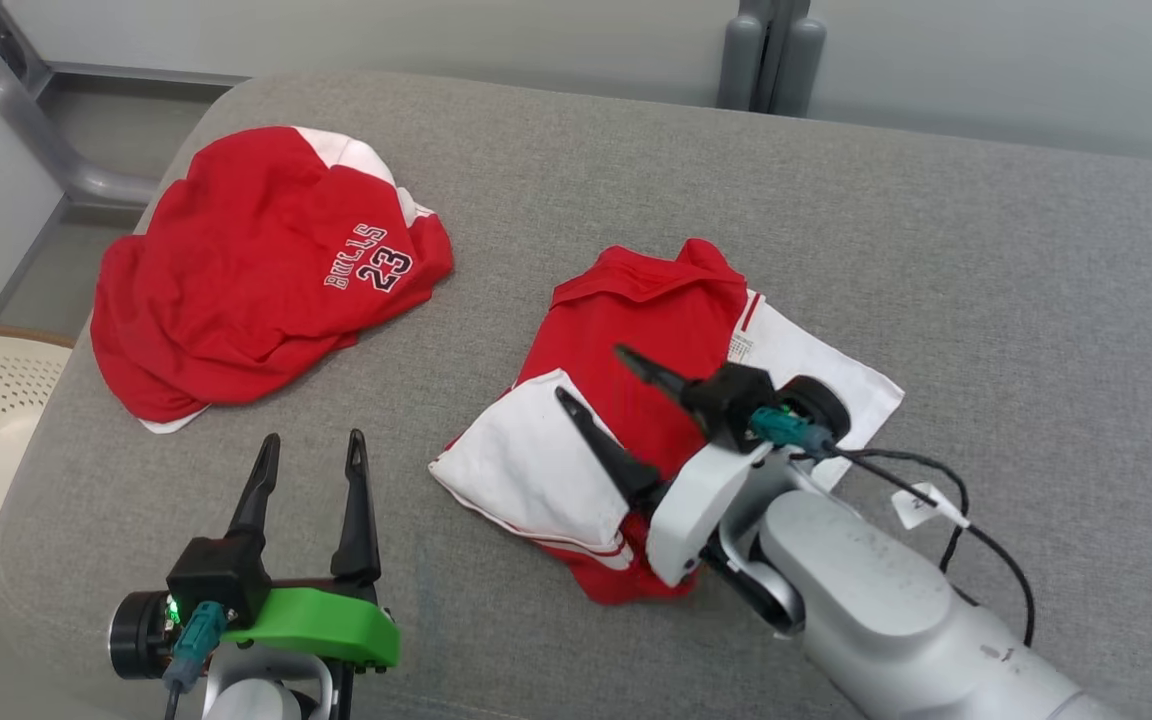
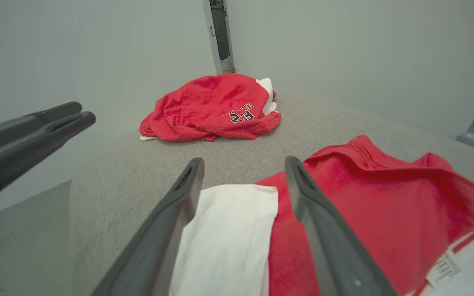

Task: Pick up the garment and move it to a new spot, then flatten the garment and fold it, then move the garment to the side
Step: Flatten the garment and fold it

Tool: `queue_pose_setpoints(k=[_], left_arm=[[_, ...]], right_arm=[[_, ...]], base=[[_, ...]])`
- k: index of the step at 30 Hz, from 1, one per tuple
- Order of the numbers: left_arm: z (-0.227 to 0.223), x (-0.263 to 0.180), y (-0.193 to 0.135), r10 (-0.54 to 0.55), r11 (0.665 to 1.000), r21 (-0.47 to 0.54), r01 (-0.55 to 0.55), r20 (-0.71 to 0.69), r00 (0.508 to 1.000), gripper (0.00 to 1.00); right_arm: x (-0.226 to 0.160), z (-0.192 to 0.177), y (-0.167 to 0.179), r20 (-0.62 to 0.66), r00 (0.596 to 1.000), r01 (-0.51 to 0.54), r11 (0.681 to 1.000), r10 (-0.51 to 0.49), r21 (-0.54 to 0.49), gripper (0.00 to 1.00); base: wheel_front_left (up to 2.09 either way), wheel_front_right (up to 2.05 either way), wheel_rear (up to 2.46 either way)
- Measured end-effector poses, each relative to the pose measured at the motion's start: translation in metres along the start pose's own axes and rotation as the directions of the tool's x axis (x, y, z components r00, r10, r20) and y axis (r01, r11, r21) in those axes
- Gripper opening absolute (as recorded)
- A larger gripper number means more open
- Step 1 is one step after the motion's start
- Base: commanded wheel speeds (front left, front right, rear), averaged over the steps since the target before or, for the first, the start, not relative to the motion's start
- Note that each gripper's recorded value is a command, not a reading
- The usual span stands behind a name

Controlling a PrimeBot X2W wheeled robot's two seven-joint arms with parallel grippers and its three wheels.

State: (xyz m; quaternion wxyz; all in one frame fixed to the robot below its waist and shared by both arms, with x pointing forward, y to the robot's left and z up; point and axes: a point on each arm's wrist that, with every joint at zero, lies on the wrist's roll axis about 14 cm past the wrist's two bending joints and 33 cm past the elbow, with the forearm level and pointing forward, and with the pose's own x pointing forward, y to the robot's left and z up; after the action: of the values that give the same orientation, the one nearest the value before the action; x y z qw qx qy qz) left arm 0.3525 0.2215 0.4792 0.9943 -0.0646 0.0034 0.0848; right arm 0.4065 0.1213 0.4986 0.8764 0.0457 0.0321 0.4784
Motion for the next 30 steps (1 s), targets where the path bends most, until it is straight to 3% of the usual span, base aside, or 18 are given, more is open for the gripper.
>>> queue_pose_setpoints(k=[6,13,24,29,30], left_arm=[[0.001,0.001,-0.006,-0.022,1.0,0.006,0.022,0.006,1.0,1.0],[0.002,0.002,-0.01,-0.039,0.999,0.005,0.039,0.01,0.999,1.0],[-0.006,0.003,-0.007,-0.029,0.999,0.013,0.029,-0.018,0.999,1.0],[-0.008,0.003,-0.004,-0.014,1.0,0.014,0.014,-0.026,1.0,1.0],[-0.009,0.003,-0.003,-0.012,1.0,0.014,0.012,-0.028,1.0,1.0]], right_arm=[[-0.037,0.019,-0.078,0.047,0.978,0.206,0.977,-0.203,-0.048,1.0],[-0.086,-0.009,-0.137,-0.04,0.921,0.384,0.921,-0.386,-0.061,1.0],[-0.107,-0.07,-0.172,-0.244,0.844,0.482,0.875,-0.478,-0.048,1.0],[-0.104,-0.092,-0.165,-0.31,0.83,0.484,0.875,-0.464,-0.011,1.0],[-0.102,-0.094,-0.163,-0.317,0.828,0.489,0.873,-0.462,0.005,0.56]], base=[[0.0,0.0,0.0],[0.0,0.0,0.0],[0.0,0.0,0.0],[0.0,0.0,0.0],[0.0,0.0,0.0]])
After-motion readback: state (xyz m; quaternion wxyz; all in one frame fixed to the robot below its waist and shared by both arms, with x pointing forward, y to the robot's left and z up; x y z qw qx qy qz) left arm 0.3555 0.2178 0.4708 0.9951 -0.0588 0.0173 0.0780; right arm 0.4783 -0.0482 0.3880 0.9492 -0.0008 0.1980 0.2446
